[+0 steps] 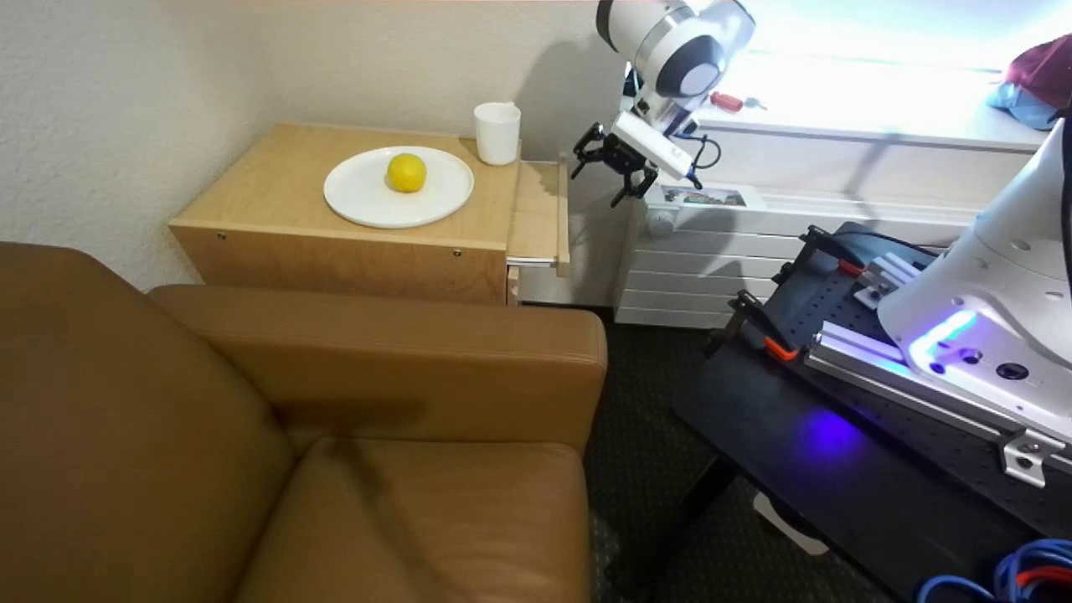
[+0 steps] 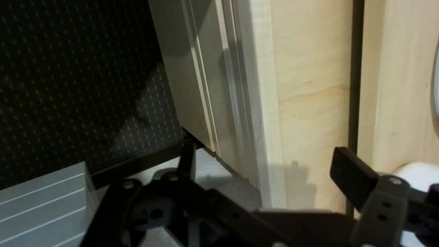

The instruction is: Open the top drawer of the cabinet.

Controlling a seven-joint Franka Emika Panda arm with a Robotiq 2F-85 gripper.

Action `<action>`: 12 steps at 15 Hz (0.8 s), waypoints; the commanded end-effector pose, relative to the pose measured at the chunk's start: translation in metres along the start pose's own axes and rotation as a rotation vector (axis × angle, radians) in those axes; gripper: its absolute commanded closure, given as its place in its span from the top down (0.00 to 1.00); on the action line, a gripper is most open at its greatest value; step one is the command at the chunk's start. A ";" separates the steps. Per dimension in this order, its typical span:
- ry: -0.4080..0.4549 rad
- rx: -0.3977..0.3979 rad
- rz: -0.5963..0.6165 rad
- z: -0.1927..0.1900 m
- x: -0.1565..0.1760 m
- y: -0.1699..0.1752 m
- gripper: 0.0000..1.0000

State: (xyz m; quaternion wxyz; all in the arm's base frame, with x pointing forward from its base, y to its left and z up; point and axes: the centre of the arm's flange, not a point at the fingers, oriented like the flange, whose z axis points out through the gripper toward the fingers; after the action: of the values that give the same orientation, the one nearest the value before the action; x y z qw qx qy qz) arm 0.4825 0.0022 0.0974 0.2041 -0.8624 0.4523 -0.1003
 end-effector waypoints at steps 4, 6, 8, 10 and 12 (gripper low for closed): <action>0.068 -0.145 -0.125 0.085 -0.032 0.001 1.00; 0.078 -0.171 -0.152 0.102 -0.032 0.007 1.00; 0.093 -0.169 -0.158 0.105 -0.032 -0.003 1.00; 0.101 -0.202 -0.163 0.103 -0.028 -0.004 1.00; 0.139 -0.260 -0.144 0.095 -0.019 0.003 1.00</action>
State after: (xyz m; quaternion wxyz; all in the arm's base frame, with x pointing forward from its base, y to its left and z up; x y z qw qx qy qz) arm 0.5026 0.0674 0.0371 0.1221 -0.9035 0.3930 -0.1198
